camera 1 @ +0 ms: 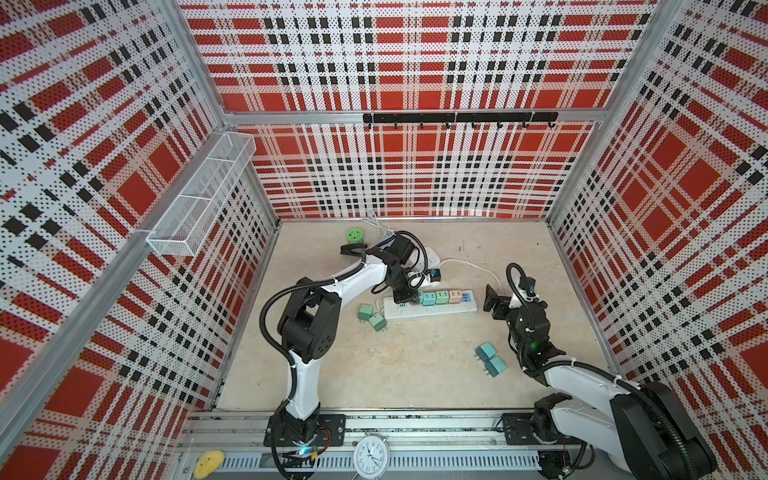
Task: Insert the plug
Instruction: 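Lower the teal charger with the left gripper into the socket beside the other teal charger, then open the left gripper and lift it off the plugged teal charger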
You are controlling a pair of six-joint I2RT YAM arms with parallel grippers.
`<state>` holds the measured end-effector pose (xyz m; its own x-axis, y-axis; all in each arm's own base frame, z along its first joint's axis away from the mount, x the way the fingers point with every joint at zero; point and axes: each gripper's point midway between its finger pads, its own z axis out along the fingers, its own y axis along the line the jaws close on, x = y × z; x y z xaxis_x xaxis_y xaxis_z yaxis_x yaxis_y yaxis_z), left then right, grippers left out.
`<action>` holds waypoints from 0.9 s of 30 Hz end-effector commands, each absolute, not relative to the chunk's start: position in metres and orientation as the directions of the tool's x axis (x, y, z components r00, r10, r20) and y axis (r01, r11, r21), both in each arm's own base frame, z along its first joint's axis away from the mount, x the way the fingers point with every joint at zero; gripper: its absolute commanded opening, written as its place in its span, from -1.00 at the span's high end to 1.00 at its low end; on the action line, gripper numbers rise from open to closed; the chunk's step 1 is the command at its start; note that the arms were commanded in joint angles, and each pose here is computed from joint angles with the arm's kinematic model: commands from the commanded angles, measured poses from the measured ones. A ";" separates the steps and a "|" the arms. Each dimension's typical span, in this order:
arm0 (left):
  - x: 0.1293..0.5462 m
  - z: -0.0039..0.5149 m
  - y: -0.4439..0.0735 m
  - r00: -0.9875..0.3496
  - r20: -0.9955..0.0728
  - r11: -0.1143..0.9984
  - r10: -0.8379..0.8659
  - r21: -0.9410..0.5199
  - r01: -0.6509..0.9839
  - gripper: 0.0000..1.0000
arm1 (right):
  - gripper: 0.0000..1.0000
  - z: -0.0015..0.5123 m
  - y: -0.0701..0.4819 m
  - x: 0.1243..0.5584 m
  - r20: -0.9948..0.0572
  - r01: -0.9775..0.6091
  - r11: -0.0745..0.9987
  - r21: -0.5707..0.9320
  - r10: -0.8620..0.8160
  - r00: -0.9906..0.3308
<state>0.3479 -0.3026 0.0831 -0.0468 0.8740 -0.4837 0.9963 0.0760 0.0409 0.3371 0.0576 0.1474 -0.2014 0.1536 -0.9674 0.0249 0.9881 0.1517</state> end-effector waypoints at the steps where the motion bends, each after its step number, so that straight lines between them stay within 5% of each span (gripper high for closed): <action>1: 0.327 0.068 -0.338 -0.054 -0.555 0.024 0.830 -0.060 0.998 1.00 | -1.00 0.164 0.058 0.343 -0.973 0.017 0.984 0.178 0.178 -0.145; 17: 0.328 0.038 -0.347 -0.166 -0.516 0.149 0.841 -0.074 0.986 1.00 | -1.00 0.164 0.058 0.342 -0.974 0.015 0.984 0.178 0.178 -0.142; 27: 0.307 0.027 -0.348 -0.114 -0.498 0.128 0.859 -0.005 0.992 1.00 | -1.00 0.164 0.059 0.343 -0.973 0.014 0.984 0.179 0.180 -0.146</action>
